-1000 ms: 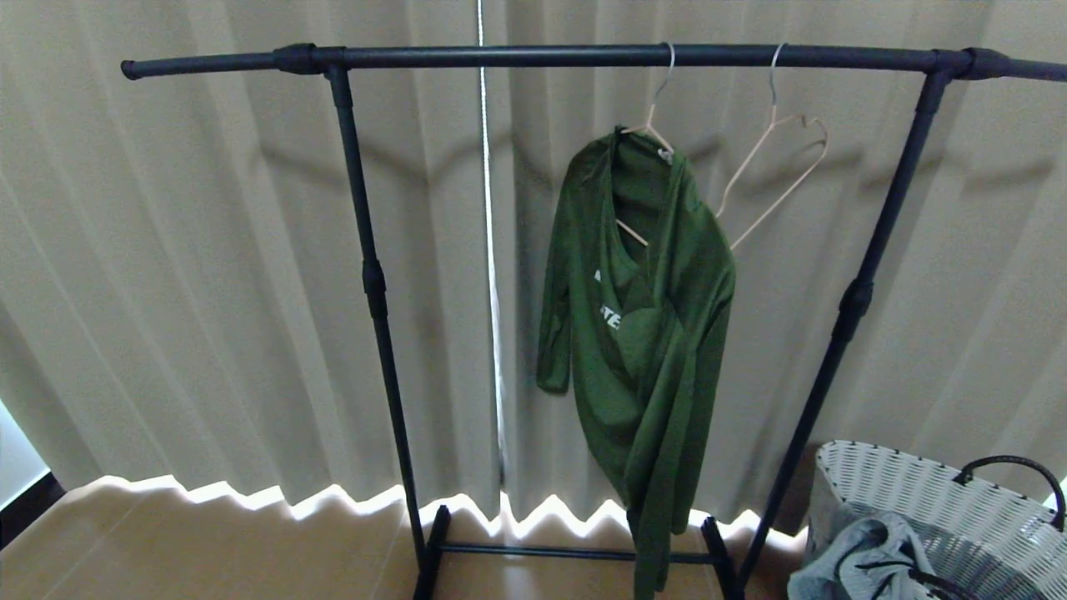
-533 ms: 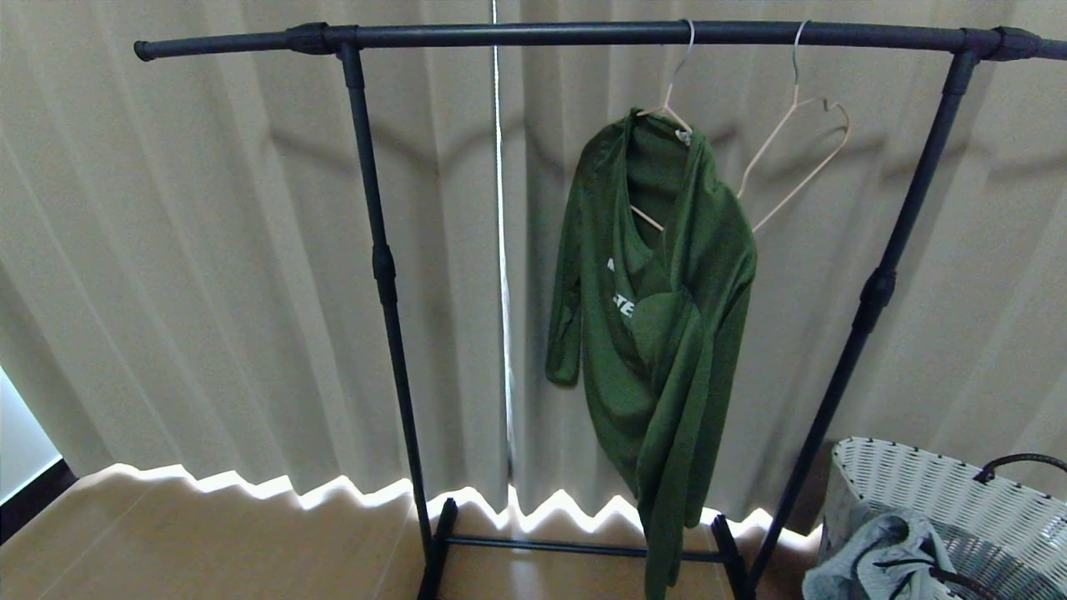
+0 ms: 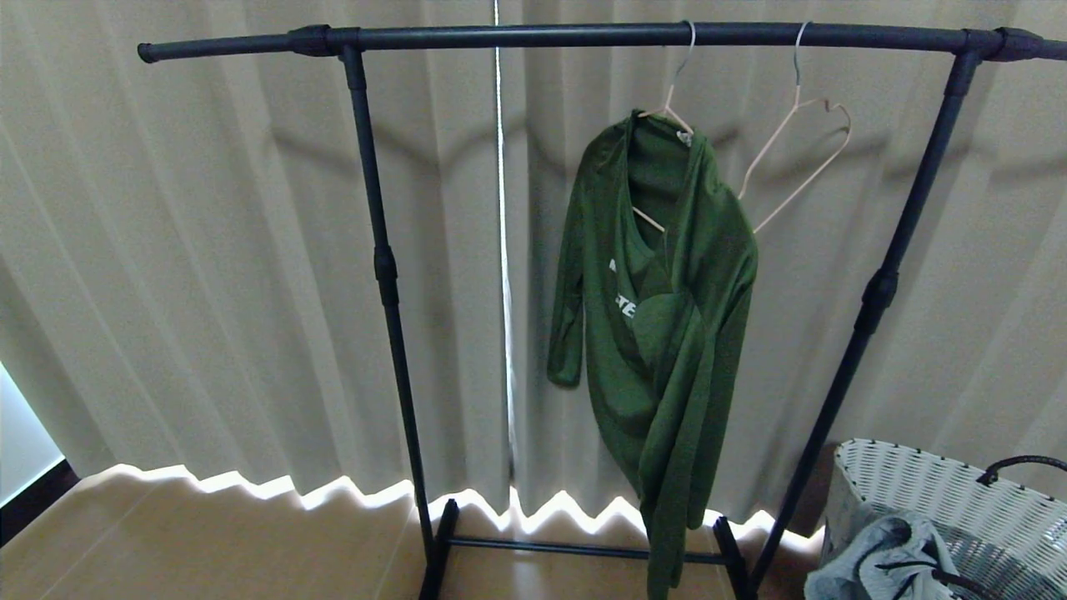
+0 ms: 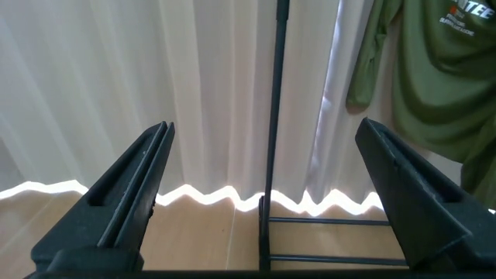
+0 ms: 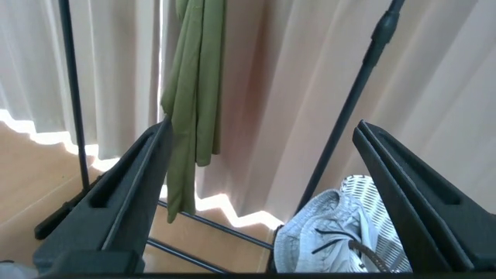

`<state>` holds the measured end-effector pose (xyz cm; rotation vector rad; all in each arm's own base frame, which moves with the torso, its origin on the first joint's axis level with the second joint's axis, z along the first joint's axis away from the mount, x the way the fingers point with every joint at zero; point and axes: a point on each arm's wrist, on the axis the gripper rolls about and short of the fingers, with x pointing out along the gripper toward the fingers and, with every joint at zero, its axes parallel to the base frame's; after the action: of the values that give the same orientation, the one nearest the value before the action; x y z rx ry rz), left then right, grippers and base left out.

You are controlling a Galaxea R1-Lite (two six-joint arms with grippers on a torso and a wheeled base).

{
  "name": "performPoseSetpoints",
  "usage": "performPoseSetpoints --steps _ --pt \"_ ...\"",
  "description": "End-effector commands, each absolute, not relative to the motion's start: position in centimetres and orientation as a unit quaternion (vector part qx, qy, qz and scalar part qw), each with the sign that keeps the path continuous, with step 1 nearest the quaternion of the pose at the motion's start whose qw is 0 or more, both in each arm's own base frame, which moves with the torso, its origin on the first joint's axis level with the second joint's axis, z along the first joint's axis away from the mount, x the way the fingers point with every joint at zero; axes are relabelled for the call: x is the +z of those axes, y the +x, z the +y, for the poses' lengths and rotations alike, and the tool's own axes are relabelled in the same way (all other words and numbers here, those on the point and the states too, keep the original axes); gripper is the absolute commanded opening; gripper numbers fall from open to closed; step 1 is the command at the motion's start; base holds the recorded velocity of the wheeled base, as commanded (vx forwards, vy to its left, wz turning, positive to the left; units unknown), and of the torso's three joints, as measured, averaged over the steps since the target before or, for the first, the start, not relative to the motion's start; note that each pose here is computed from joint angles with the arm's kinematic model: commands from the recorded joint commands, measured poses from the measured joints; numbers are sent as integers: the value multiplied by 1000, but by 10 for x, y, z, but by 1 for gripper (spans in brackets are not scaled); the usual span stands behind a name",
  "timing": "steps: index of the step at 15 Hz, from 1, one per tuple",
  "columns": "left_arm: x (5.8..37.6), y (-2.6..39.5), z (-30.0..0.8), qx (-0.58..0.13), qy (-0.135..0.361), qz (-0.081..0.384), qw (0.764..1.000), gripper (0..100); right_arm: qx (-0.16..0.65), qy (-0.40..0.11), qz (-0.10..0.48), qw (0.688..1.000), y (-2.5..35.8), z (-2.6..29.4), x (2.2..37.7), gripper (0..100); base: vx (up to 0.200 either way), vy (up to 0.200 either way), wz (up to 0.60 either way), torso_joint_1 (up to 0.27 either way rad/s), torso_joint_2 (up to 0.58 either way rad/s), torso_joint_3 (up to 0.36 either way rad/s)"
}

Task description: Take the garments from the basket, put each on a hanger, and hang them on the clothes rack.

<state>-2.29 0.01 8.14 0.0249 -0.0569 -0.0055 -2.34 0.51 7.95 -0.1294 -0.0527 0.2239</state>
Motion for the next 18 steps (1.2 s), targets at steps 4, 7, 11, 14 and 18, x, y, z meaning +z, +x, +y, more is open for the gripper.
performPoseSetpoints --steps 4,7,11,14,18 --pt "81 -23 0 -3 12 -28 1000 100 112 -65 -27 991 -23 5 80 100 0 -200 0 0 4 0" --pt "81 -23 0 -3 12 -28 1000 100 112 -65 -27 991 -23 5 80 100 0 -200 0 4 2 4" --pt "81 -23 0 -2 13 -28 1000 100 112 -65 -27 991 -23 5 80 100 0 -50 0 -1 1 1" --pt "81 -23 0 -2 13 -28 1000 100 112 -65 -27 991 -23 5 80 100 0 0 0 0 0 0" --pt "81 -23 0 -2 13 -28 1000 100 112 -66 -27 991 -23 5 80 100 0 0 0 0 0 0"
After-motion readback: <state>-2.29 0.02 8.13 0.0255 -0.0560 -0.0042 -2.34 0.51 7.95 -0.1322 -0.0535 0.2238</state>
